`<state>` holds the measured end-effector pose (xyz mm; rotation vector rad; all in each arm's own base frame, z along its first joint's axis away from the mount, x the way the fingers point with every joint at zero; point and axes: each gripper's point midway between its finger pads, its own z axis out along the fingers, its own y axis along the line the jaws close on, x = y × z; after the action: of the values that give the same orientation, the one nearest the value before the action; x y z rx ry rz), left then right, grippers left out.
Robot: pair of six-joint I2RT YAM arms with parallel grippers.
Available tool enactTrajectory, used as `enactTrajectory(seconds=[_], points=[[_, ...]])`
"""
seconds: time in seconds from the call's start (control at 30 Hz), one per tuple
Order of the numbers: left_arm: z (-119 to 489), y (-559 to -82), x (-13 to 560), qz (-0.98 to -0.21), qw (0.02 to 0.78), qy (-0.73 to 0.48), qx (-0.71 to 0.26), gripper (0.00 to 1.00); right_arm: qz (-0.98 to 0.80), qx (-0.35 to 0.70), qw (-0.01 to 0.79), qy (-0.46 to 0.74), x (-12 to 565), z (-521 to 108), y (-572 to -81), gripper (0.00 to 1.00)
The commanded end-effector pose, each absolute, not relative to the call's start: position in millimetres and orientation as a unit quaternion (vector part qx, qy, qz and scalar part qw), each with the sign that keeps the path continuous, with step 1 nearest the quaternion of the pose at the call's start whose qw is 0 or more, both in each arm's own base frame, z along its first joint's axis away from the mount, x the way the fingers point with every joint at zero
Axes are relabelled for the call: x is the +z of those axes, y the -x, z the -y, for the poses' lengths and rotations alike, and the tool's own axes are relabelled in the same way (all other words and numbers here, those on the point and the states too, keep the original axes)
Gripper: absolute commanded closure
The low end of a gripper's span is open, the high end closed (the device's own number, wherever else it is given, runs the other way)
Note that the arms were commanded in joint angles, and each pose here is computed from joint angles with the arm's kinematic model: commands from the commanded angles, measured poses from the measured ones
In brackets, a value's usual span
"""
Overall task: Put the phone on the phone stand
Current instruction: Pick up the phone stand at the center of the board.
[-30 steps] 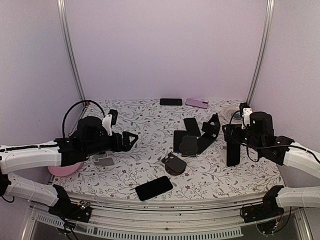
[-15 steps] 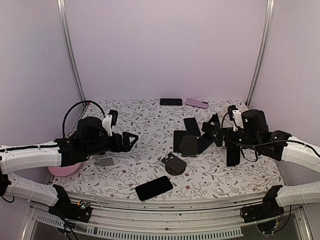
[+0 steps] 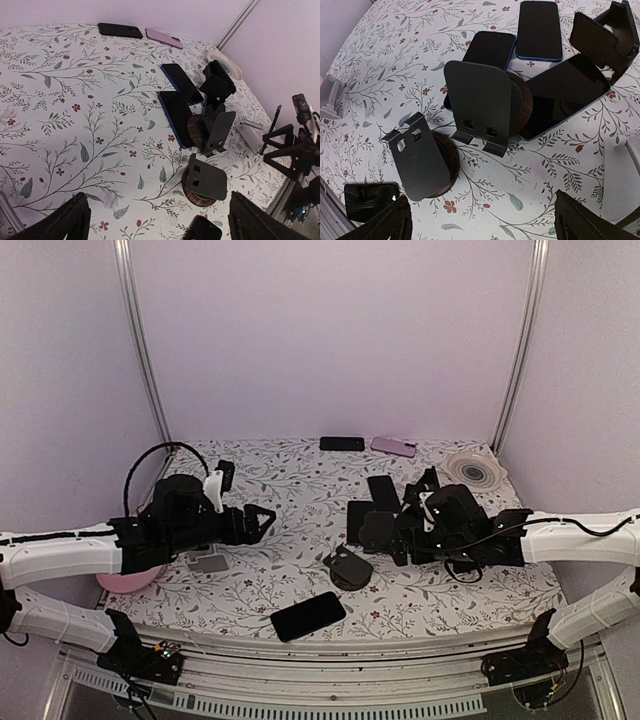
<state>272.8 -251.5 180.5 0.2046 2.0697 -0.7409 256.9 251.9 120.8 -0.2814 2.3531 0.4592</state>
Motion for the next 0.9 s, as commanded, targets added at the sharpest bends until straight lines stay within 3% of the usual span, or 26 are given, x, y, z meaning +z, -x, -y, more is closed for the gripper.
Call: enactTrajectory(seconds=[0.0, 0.37, 0.87], points=[[254, -267, 185, -0.831, 0.453, -0.089, -0.309, 0.03, -0.919, 0.165, 0.35, 0.073, 103, -253, -265, 0.01], [254, -267, 187, -0.831, 0.454, -0.09, -0.308, 0.03, -0.945, 0.117, 0.305, 0.028, 45, -242, -285, 0.01], [251, -266, 186, -0.832, 0.455, -0.089, -0.304, 0.03, -0.952, 0.076, 0.297, -0.026, 14, -208, -308, 0.01]])
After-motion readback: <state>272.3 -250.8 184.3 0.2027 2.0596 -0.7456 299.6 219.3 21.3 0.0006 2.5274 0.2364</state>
